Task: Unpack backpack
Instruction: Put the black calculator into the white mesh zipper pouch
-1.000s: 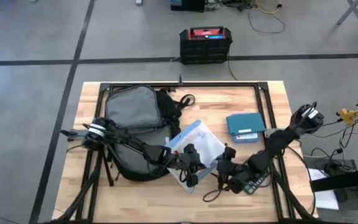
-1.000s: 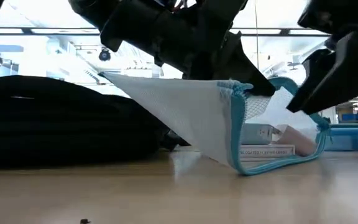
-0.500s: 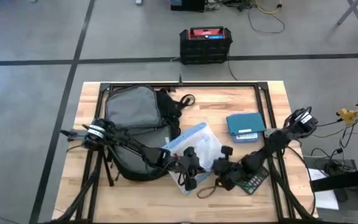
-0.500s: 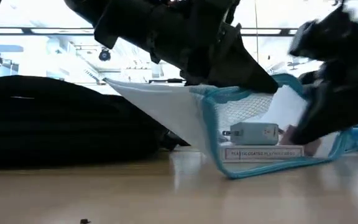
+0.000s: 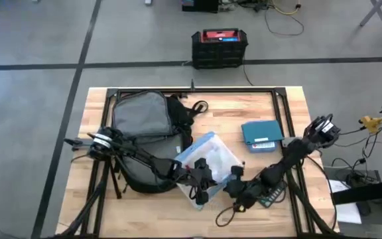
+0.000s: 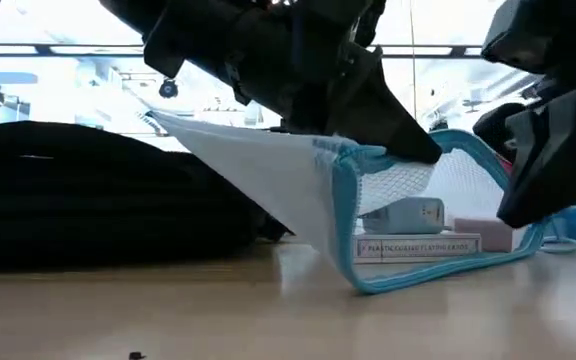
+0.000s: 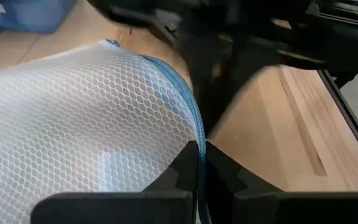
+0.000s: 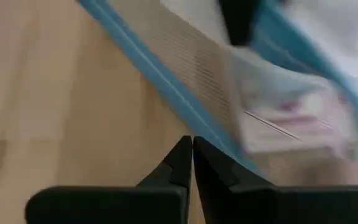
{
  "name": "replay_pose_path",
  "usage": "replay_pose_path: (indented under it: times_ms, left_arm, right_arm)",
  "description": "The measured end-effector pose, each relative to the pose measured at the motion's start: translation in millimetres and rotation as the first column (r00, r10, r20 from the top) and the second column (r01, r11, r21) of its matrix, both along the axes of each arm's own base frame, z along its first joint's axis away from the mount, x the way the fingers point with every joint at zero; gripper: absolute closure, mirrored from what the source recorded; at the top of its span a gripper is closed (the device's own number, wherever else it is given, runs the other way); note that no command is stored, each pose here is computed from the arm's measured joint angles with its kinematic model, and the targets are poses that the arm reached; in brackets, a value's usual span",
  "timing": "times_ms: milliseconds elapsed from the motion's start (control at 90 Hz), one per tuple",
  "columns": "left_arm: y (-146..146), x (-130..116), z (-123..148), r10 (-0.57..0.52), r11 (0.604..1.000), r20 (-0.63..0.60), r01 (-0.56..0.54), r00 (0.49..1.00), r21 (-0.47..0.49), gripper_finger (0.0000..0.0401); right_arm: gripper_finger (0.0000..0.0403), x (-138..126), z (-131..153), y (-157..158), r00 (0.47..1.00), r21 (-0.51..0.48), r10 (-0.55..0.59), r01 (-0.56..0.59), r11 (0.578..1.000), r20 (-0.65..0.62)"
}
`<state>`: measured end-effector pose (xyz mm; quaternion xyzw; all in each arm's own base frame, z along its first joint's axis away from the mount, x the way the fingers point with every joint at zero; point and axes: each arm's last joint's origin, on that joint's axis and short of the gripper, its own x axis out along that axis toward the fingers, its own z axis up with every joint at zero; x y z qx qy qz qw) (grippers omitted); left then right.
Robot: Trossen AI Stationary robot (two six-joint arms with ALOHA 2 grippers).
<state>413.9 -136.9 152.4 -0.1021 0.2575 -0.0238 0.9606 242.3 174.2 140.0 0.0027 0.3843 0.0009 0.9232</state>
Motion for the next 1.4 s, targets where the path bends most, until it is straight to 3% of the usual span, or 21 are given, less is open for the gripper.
replay_pose_path:
  times_ms: [156, 356, 722, 844, 1011, 1200, 1400]
  left_arm:
    - [-1.8, -0.5, 0.2, -0.001, 1.0, 0.001, 0.001, 1.0, -0.006, 0.0401]
    - [-9.0, -2.8, 0.6, -0.007, 1.0, 0.007, 0.007, 1.0, -0.011, 0.0401]
    - [-14.0, -5.1, -0.4, -0.027, 1.0, -0.007, 0.027, 1.0, -0.015, 0.0401]
    - [-14.1, -5.2, -0.4, -0.028, 1.0, -0.007, 0.027, 1.0, -0.015, 0.0401]
    - [-14.1, -5.2, -0.4, -0.027, 1.0, -0.007, 0.027, 1.0, -0.015, 0.0401]
    - [-13.9, -5.1, -0.2, -0.021, 1.0, -0.004, 0.021, 1.0, -0.012, 0.0401]
    - [-14.1, -4.9, 0.2, -0.015, 1.0, 0.001, 0.015, 1.0, -0.02, 0.0401]
  right_arm:
    - [0.0403, 17.0, -11.2, -4.1, 1.0, -0.02, -0.007, 0.008, 1.0, 0.022]
    - [0.0403, 28.1, -16.9, -26.6, 0.97, -0.104, -0.231, 0.238, 0.966, 0.074]
    - [0.0403, -9.4, 13.1, 9.8, 0.999, -0.003, -0.031, 0.031, 1.0, 0.032]
    - [0.0403, -30.5, 25.0, 11.5, 0.995, 0.067, -0.101, 0.102, 0.992, -0.025]
    - [0.0378, -57.0, 38.8, 2.1, 0.973, 0.091, -0.19, 0.202, 0.975, -0.128]
    - [0.034, -44.6, 44.8, 24.2, 0.998, 0.172, -0.042, 0.035, 0.985, 0.038]
    - [0.0351, -20.9, 11.1, 21.2, 0.996, 0.078, -0.086, 0.085, 0.993, 0.012]
